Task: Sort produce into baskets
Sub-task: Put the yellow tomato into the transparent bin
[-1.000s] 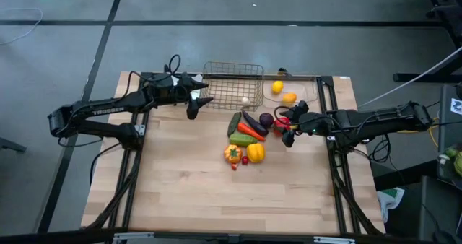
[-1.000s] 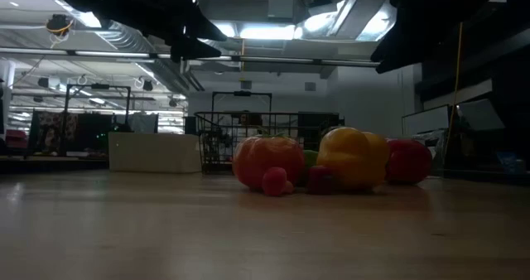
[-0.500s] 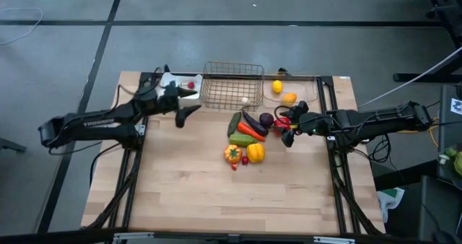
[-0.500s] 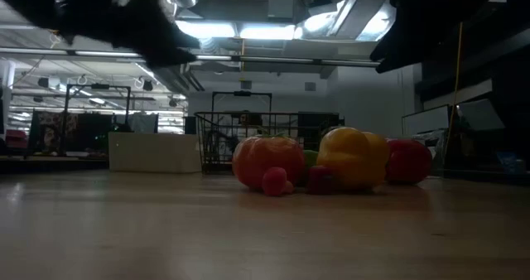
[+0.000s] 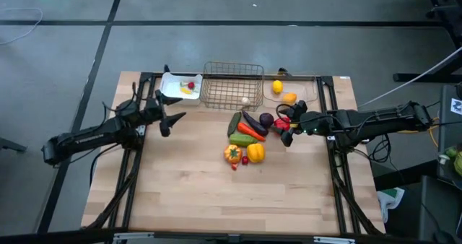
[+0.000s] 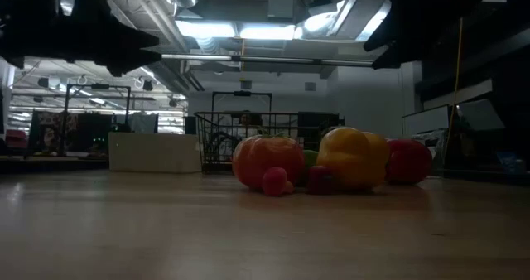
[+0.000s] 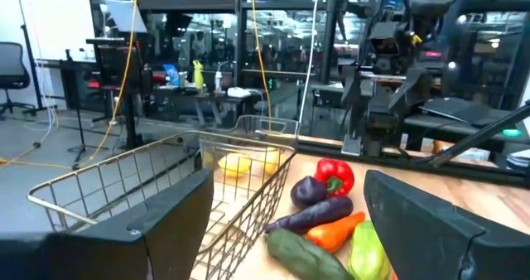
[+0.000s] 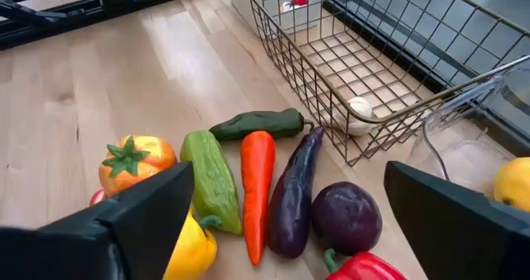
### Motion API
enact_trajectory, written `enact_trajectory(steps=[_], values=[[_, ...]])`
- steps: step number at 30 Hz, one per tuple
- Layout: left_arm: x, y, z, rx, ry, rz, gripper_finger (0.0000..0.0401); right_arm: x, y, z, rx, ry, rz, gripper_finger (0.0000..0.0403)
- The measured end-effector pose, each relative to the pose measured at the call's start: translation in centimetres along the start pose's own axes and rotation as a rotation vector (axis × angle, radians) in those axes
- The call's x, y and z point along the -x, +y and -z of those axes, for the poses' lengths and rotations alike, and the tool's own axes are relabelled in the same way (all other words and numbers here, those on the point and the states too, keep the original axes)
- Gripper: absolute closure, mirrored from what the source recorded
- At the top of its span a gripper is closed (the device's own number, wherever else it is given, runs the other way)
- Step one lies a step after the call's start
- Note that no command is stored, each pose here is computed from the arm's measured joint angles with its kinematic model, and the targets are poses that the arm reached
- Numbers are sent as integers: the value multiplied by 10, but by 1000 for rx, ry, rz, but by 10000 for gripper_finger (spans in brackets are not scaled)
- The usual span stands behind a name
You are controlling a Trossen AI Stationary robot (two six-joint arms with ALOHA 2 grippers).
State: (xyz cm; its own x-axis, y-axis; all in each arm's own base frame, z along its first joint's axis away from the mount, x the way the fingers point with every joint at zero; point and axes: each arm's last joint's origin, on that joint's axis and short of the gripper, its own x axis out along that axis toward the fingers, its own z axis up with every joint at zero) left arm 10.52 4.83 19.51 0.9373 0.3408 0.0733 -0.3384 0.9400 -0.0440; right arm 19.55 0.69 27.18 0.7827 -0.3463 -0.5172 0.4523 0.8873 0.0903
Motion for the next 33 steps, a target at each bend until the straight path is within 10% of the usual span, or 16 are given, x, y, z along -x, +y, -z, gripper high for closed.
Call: enact_trajectory(steps=[16, 33], values=[[10, -1, 8, 29, -1, 0, 91, -10, -5, -11, -188, -74, 13, 19], [10, -1, 8, 71, 8, 0, 91, -54, 28, -24, -212, -154, -342, 20]])
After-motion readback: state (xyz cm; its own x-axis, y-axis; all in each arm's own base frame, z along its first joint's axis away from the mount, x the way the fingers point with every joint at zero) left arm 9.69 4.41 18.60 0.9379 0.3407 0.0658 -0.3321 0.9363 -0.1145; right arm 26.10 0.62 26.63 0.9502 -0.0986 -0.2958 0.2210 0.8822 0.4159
